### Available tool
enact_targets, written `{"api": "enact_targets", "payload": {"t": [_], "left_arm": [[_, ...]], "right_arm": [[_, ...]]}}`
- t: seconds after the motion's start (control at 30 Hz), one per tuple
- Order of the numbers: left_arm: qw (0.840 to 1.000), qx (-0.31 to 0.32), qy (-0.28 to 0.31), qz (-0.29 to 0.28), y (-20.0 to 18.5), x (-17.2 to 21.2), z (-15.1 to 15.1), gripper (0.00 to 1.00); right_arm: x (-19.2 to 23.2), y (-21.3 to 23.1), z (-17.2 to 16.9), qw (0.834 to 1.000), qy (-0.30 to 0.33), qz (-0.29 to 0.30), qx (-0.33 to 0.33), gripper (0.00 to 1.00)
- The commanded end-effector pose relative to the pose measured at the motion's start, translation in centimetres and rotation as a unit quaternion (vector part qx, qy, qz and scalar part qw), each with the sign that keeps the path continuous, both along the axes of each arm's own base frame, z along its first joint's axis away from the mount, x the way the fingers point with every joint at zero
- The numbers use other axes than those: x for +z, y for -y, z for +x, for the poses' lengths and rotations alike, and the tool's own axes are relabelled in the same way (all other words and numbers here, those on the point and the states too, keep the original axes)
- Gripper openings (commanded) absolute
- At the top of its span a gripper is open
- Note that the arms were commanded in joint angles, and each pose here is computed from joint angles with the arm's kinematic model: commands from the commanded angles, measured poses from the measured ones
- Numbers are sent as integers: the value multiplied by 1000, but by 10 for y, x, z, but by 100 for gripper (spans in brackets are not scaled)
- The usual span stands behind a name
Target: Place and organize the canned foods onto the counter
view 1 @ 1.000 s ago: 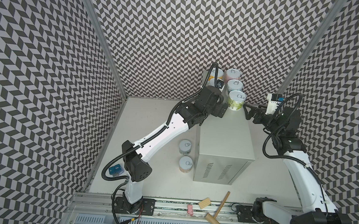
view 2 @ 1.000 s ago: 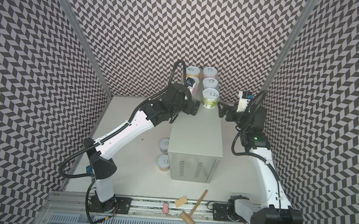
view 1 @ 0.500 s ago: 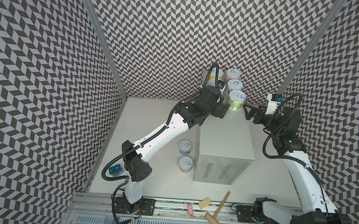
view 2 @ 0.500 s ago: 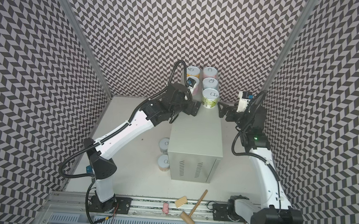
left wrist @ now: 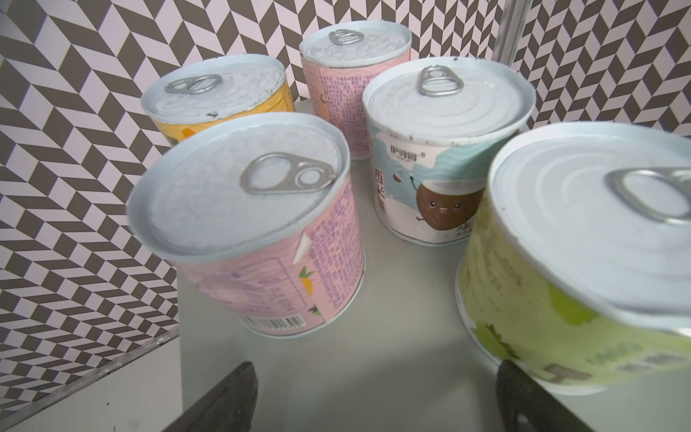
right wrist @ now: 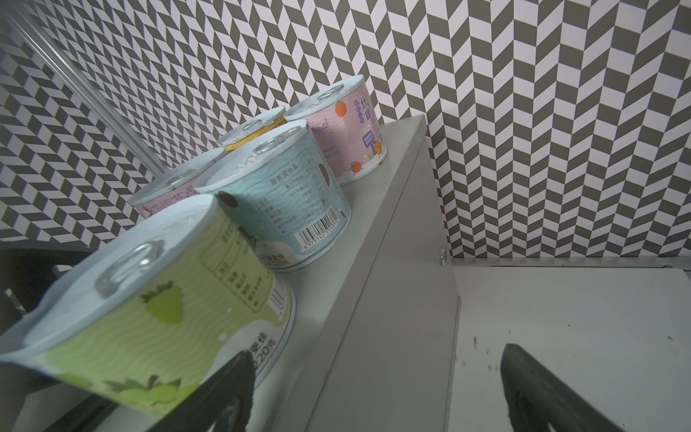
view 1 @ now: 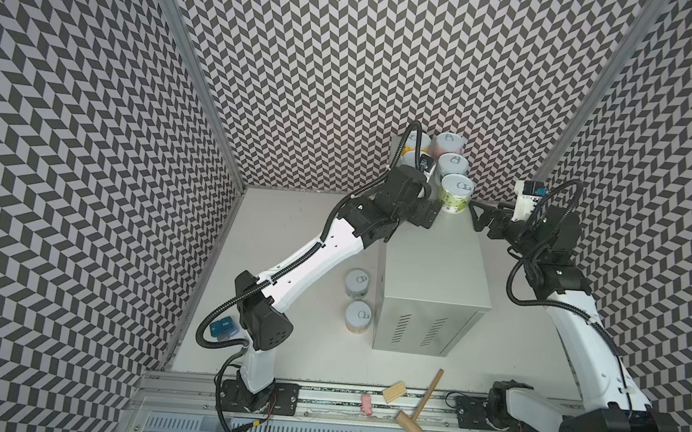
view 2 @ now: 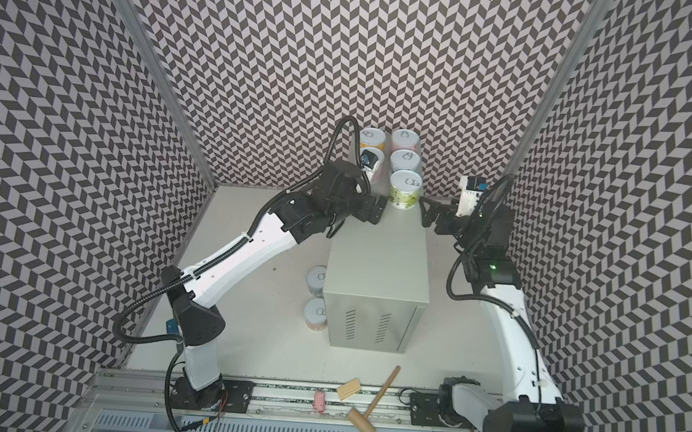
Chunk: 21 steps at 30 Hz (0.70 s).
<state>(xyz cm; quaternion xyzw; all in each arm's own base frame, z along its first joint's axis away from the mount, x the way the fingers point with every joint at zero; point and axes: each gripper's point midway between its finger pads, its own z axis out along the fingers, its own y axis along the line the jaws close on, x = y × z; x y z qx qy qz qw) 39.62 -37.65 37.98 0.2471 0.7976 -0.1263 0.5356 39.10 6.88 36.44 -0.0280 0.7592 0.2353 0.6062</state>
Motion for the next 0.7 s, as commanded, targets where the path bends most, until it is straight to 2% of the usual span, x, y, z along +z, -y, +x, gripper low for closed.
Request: {"api": "enact_targets", "payload": {"t": [0.0, 0.67], "left_arm": [[1000, -9, -5, 9, 6, -7, 2, 100], [1000, -10, -8, 10, 7, -10, 2, 100]], "right_arm": [[9, -7, -2, 1000, 13, -7, 16, 99], [7, -7, -1, 1000, 11, -7, 17, 99]]}}
